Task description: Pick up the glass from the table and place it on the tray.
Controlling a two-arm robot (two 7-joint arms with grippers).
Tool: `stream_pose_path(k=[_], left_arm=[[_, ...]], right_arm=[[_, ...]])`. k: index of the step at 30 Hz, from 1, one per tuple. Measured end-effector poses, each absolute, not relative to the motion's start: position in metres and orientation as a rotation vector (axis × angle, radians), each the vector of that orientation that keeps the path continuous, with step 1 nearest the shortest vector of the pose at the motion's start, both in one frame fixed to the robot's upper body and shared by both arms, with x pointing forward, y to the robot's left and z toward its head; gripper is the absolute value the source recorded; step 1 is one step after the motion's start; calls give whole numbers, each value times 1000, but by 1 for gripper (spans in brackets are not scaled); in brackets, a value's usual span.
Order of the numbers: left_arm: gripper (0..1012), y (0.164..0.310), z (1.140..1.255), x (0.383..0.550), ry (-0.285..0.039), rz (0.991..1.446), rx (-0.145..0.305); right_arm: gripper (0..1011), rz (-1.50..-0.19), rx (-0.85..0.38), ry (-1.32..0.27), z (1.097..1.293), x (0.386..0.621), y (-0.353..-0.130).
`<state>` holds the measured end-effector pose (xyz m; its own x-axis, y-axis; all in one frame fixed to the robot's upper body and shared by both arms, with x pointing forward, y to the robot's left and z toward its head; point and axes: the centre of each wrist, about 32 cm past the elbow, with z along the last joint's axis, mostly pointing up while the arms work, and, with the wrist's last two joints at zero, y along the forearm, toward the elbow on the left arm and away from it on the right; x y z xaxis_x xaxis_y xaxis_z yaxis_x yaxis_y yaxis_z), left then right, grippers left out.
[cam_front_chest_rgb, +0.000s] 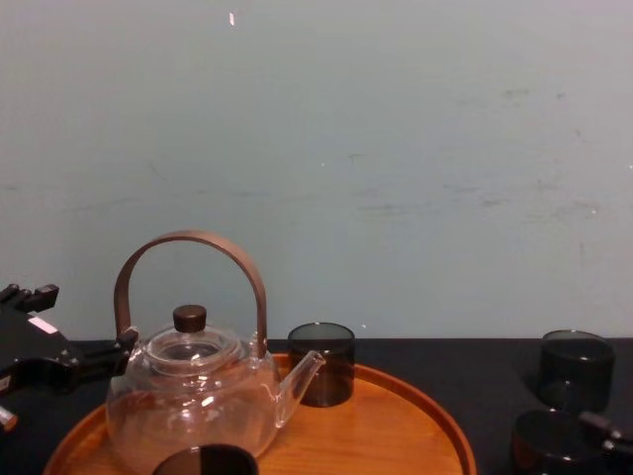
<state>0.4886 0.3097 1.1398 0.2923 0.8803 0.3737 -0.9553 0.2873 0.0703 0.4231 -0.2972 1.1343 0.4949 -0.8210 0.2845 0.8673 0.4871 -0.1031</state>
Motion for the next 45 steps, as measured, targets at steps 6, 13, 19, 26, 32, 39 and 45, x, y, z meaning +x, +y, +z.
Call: stream_pose_path(k=[6,13,19,26,32,39,45], left_arm=[[1009,310,1140,489,-285,1248,305],[1009,310,1140,489,-285,1248,304],[1010,310,1140,489,-285,1248,304],[1009,310,1140,489,-285,1248,304],[1010,310,1140,489,-285,1248,304],[1010,310,1140,489,-285,1248,304],[1009,310,1140,489,-285,1248,304]], right_arm=[[1000,-1020,-255,-160,1126,424,-293],[1000,-1022,-263,-109,1117,430,-294],[1000,-1023,-265,-89,1112,434,-296],[1000,-1020,-267,-76,1108,436,-296],[1000,-1009,-268,-65,1105,438,-295],[1000,-994,-265,-44,1100,444,-294],[1000,-983,-263,-28,1096,450,-293]])
